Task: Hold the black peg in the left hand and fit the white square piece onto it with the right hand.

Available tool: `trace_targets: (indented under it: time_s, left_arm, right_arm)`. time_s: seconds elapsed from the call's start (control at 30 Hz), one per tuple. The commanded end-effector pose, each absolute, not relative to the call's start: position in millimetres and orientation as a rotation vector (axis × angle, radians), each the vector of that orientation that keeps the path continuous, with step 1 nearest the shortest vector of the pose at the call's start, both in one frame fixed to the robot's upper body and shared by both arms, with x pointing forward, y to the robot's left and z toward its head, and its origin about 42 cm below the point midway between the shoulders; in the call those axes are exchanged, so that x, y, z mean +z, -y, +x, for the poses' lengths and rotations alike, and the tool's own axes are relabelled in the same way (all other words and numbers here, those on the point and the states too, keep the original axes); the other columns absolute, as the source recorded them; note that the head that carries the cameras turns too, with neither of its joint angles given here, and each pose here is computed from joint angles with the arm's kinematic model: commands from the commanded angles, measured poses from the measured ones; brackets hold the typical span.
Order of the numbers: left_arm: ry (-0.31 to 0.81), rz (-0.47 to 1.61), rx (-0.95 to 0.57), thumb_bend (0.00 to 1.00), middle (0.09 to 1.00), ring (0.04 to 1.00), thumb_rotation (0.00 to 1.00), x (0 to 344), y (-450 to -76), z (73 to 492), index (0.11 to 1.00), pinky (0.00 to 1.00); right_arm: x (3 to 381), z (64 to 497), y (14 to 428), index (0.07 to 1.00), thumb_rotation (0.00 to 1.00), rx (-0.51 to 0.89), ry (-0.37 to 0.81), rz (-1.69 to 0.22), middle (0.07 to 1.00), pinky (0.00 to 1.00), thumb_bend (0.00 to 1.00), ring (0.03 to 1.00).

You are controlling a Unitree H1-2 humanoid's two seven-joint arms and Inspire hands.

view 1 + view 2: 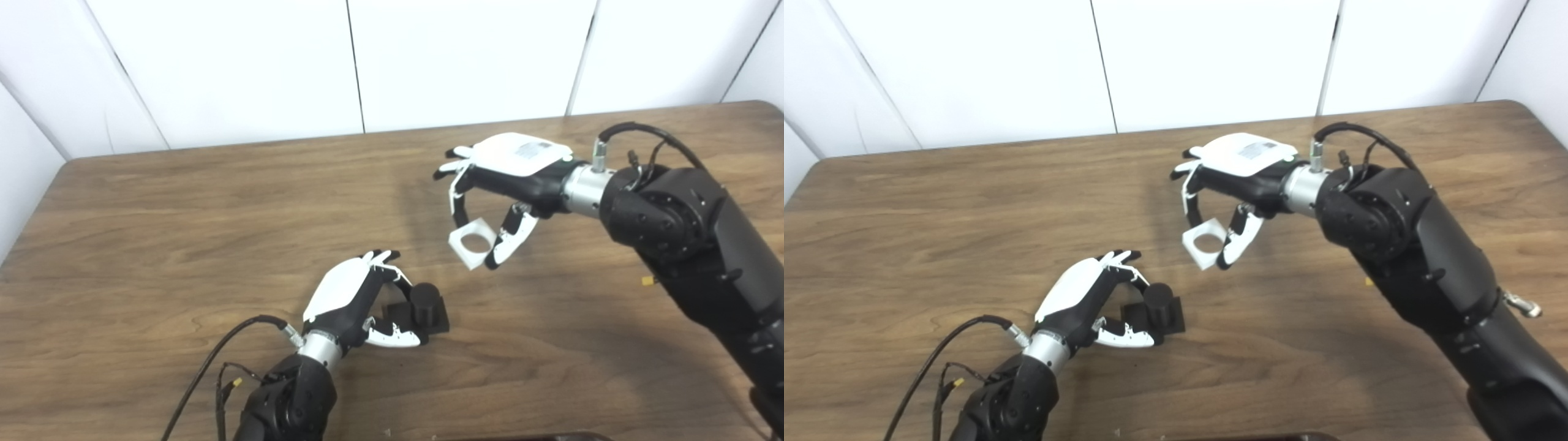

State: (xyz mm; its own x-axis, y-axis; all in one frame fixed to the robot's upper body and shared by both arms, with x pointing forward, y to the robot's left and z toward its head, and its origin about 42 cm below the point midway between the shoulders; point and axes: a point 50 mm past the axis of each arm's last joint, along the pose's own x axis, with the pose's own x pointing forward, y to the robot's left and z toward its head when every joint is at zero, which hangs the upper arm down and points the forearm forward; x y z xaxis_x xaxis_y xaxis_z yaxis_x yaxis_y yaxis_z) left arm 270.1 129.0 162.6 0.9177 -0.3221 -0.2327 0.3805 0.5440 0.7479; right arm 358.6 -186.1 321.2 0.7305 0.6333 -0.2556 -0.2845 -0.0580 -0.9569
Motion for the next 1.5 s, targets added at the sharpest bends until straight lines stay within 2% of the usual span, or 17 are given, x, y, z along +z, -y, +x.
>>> trace_targets:
  time_s: [0.0, 0.27, 0.57, 1.2, 1.47]
  left_arm:
    - [-0.142, 0.931, -0.423, 0.50, 0.952, 1.000, 0.08, 149.5, -133.7, 269.5, 0.490, 1.00]
    - [-0.146, 0.932, -0.425, 0.50, 0.952, 1.000, 0.08, 149.3, -131.9, 268.9, 0.491, 1.00]
    - [-0.149, 0.927, -0.420, 0.50, 0.951, 1.000, 0.08, 147.9, -131.8, 269.4, 0.490, 1.00]
    - [-0.144, 0.921, -0.422, 0.50, 0.955, 1.000, 0.08, 151.5, -129.3, 268.1, 0.491, 1.00]
    - [-0.143, 0.921, -0.417, 0.50, 0.950, 1.000, 0.08, 151.1, -129.6, 265.7, 0.490, 1.00]
  right_arm:
    - [348.1, 356.4, 176.2, 0.487, 0.13, 0.738, 0.402, -1.462, 0.914, 1.00, 0.52, 1.000]
    - [347.8, 349.5, 156.2, 0.486, 0.13, 0.789, 0.464, -1.451, 0.904, 0.99, 0.52, 1.000]
    - [338.1, 347.1, 142.7, 0.486, 0.13, 0.818, 0.477, -1.434, 0.904, 1.00, 0.52, 1.000]
    - [316.4, 346.4, 141.1, 0.487, 0.13, 0.864, 0.443, -1.450, 0.908, 0.95, 0.52, 1.000]
    - [306.2, 346.5, 140.4, 0.487, 0.13, 0.874, 0.420, -1.434, 0.901, 0.96, 0.52, 1.000]
